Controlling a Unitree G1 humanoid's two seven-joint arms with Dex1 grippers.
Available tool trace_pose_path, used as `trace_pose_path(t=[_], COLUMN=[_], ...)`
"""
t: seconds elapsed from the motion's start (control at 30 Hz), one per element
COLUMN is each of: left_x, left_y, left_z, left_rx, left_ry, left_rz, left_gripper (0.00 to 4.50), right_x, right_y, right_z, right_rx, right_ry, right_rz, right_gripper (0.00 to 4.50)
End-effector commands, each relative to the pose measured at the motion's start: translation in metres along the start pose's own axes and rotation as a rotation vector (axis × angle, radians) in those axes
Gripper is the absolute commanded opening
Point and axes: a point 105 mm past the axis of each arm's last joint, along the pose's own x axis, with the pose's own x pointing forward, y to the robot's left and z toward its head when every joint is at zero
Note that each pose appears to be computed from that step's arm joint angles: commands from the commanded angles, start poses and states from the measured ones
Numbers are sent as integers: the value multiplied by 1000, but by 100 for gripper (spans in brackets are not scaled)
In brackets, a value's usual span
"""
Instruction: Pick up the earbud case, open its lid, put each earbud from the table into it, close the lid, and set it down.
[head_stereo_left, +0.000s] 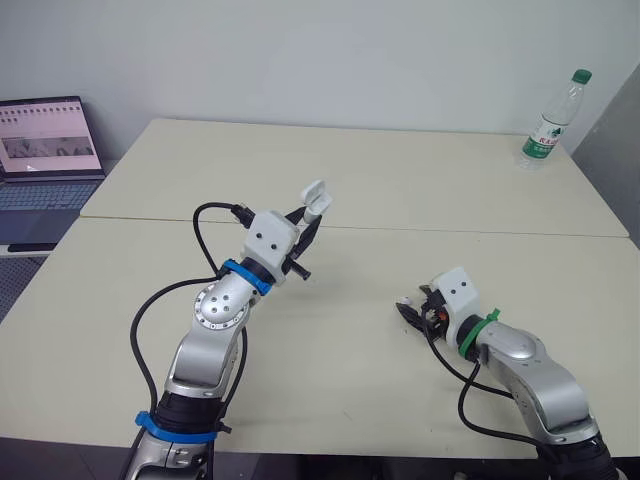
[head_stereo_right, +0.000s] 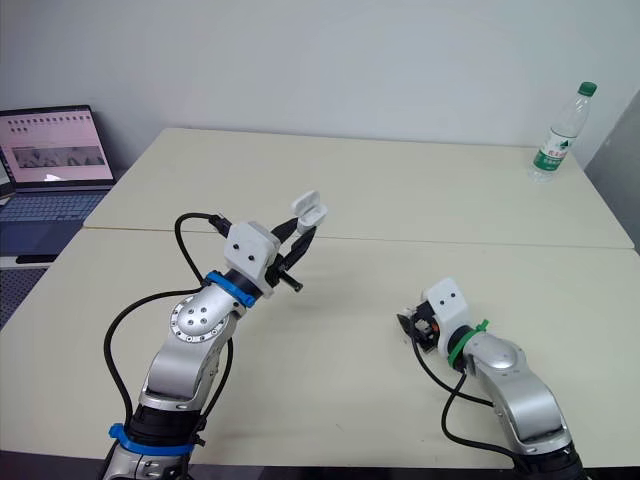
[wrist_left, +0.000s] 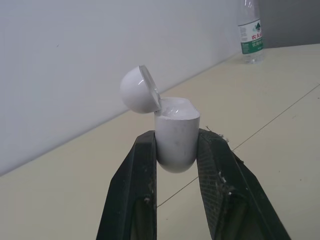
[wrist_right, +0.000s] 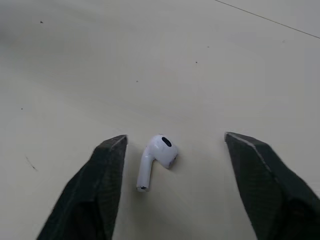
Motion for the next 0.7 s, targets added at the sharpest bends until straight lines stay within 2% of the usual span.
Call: trace_pose_path(t=[0.03, 0.6, 0.7], left_x=[1, -1, -1], left_y=[5, 7, 8], left_z=[13, 13, 14], left_rx=[16, 15, 15], left_ry=[-46, -44, -47], left_rz=[8, 28, 31], left_gripper=[75, 75, 75], right_x=[-1, 4, 4], right_y=[1, 5, 4], right_z=[12, -2, -3], right_rx=[-39, -69, -75], right_ry=[-39, 28, 28], right_rz=[3, 28, 25], right_gripper=[213, 213, 120])
